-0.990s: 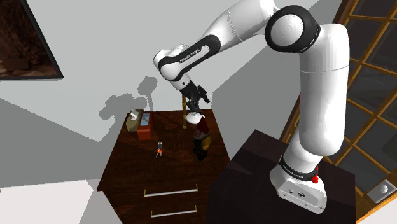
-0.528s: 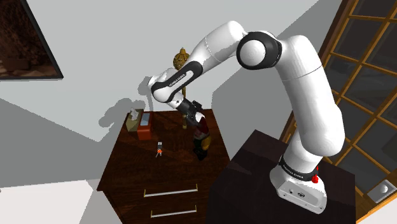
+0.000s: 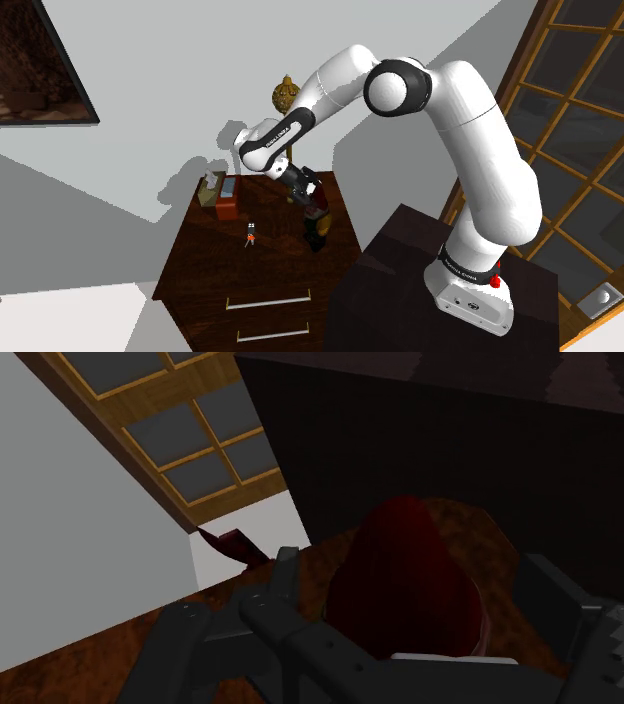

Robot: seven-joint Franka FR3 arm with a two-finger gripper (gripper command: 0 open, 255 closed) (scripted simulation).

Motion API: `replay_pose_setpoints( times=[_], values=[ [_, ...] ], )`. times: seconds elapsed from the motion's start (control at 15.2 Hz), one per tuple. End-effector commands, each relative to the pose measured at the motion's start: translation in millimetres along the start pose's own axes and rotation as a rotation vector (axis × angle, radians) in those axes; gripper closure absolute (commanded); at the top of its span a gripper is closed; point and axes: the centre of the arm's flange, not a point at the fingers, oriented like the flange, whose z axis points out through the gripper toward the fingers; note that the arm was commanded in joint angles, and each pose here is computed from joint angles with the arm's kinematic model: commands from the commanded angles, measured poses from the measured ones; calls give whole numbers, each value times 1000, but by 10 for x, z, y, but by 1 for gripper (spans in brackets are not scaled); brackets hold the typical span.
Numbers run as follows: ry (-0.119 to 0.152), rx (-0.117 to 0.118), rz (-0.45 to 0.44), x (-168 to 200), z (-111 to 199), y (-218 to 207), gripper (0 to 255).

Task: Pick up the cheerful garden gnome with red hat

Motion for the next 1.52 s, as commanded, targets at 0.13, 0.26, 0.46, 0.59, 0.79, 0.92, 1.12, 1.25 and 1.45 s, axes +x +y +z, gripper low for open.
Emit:
replay_pose_setpoints(
  times=[0.13,0.26,0.46,0.59,0.79,0.92,1.12,1.25,1.45],
  values=[
    [0,0,0,8,3,0,255],
    [0,0,0,9,5,-1,255],
    [0,0,0,9,2,3,255],
    [0,0,0,5,6,0,255],
    [0,0,0,-119,-88,26,255],
    [0,0,0,-202,-151,43,255],
    [0,0,0,-326,-246,70,255],
    [0,0,0,-409,-309,87,255],
    [0,0,0,-534,-404,113,255]
  ],
)
